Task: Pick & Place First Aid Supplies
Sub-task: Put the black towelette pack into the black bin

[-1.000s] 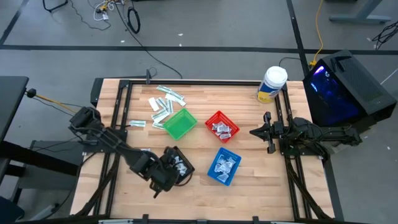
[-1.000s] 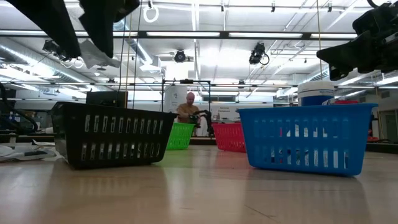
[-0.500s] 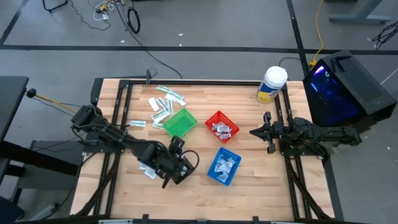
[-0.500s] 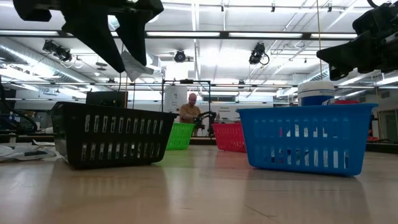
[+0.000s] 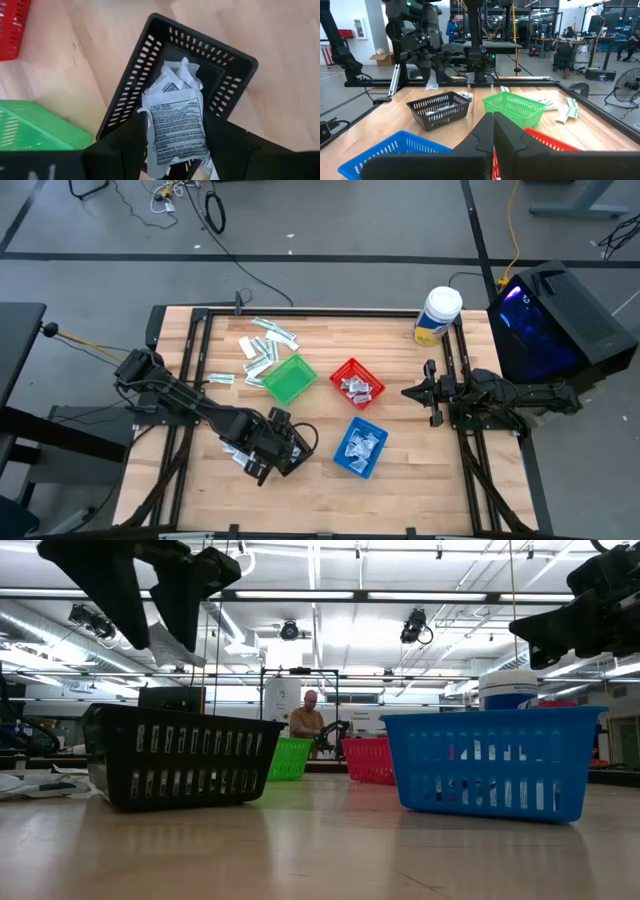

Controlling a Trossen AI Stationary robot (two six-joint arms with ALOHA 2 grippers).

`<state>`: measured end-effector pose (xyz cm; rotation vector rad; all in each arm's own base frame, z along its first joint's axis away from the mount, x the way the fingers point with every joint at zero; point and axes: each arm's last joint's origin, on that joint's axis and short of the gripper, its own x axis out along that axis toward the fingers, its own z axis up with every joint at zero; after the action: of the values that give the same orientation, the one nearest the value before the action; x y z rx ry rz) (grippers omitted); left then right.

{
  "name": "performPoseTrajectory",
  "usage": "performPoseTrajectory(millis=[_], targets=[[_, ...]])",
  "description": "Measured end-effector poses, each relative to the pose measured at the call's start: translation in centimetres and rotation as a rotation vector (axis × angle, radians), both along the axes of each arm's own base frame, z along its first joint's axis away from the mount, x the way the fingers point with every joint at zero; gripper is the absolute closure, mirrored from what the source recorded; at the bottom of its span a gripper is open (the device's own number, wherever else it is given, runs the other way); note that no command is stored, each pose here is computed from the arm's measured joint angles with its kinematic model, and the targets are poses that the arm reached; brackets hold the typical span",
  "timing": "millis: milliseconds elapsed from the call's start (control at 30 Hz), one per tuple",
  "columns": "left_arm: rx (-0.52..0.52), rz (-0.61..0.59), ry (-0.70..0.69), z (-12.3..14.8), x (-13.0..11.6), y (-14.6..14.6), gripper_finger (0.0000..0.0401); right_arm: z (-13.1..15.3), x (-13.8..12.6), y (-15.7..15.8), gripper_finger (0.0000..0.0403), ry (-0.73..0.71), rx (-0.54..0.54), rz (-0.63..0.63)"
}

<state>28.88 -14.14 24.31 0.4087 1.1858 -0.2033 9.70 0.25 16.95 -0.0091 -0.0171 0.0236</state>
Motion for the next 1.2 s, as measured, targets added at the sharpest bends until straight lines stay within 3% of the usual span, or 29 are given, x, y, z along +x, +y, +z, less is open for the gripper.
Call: performPoseTrajectory(millis=[267,633,1200], targets=[[-0.007,0.025,0.0,0.0,0.2,0.4,0.0198,0.0,0.0,0.0,0.039,0.0,0.0,0.001],[-0.049,0.026,0.017,0.0,0.1,0.2,0.0111,0.0,0.0,0.0,0.039,0.0,0.0,0.0],[0.069,-0.113,0.136,2.2,-2.7,2.5,0.0108,0.0,0.0,0.0,0.039,0.0,0.0,0.0]])
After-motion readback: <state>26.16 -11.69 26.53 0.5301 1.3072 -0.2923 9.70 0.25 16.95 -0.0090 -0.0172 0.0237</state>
